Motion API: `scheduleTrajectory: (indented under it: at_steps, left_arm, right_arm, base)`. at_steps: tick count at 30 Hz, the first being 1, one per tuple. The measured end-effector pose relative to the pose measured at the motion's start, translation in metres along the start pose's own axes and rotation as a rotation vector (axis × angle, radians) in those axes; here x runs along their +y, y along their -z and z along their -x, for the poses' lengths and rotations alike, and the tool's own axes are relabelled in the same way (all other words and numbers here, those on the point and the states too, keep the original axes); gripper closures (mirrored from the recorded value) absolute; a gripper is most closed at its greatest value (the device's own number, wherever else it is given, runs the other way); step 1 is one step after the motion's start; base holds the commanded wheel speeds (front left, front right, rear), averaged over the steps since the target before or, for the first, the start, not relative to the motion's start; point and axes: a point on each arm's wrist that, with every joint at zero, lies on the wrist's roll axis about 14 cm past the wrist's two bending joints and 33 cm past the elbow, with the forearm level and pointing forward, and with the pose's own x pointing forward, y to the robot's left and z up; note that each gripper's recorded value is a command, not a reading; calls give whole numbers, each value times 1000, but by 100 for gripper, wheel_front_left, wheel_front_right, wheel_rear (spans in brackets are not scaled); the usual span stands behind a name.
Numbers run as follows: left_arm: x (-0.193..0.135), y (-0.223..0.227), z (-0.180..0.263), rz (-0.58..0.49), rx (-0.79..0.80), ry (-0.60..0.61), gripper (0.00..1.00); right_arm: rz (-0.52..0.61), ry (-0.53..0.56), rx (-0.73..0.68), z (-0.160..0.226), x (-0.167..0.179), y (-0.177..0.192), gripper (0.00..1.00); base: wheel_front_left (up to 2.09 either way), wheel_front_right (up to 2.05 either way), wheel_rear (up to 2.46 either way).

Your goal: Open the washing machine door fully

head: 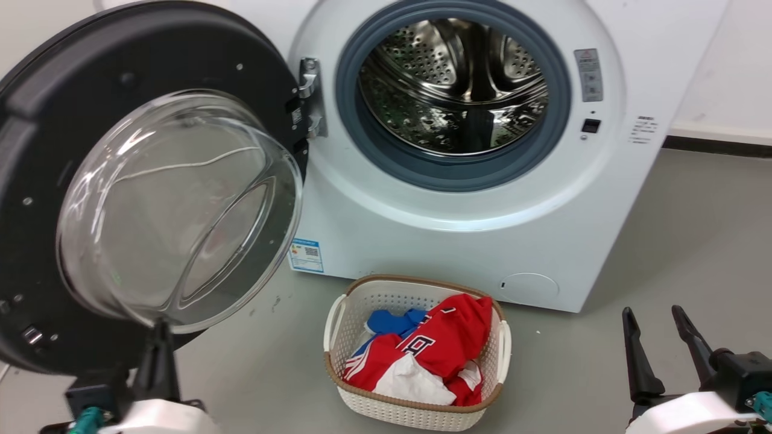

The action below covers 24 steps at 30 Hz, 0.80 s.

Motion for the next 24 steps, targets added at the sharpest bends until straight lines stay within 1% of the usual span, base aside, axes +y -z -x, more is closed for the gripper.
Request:
scheduleTrajectory:
  at_steps: [2, 3, 4, 5, 6, 7, 16, 24]
  left_arm:
    - [-20, 0, -1, 7, 3, 56, 100]
    - [-29, 1, -2, 17, 9, 79, 86]
    - [-39, 3, -2, 26, 17, 106, 67]
    - [-46, 5, -3, 30, 24, 126, 50]
    - [-53, 6, -4, 32, 29, 148, 15]
    - [-59, 6, -6, 32, 29, 167, 0]
    - [-109, 11, -22, -6, 49, 318, 0]
    - [-130, 17, -32, -43, 68, 385, 0]
  right_arm:
    - [-1, 15, 2, 4, -4, 1, 0]
    - [-2, 22, 5, 6, -6, 2, 0]
    - [-2, 32, 5, 7, -9, 2, 0]
    - [-2, 40, 5, 9, -12, 2, 0]
    - [-1, 47, 5, 10, -13, 2, 0]
    - [-2, 56, 6, 13, -16, 2, 0]
    - [13, 136, 0, 34, -41, -1, 0]
    - [24, 176, 9, 49, -53, 1, 0]
  base:
    - [0, 0, 0]
    - [0, 0, 0]
    - [0, 0, 0]
    - [0, 0, 0]
    - [0, 0, 0]
    - [0, 0, 0]
    - [0, 0, 0]
    - [0, 0, 0]
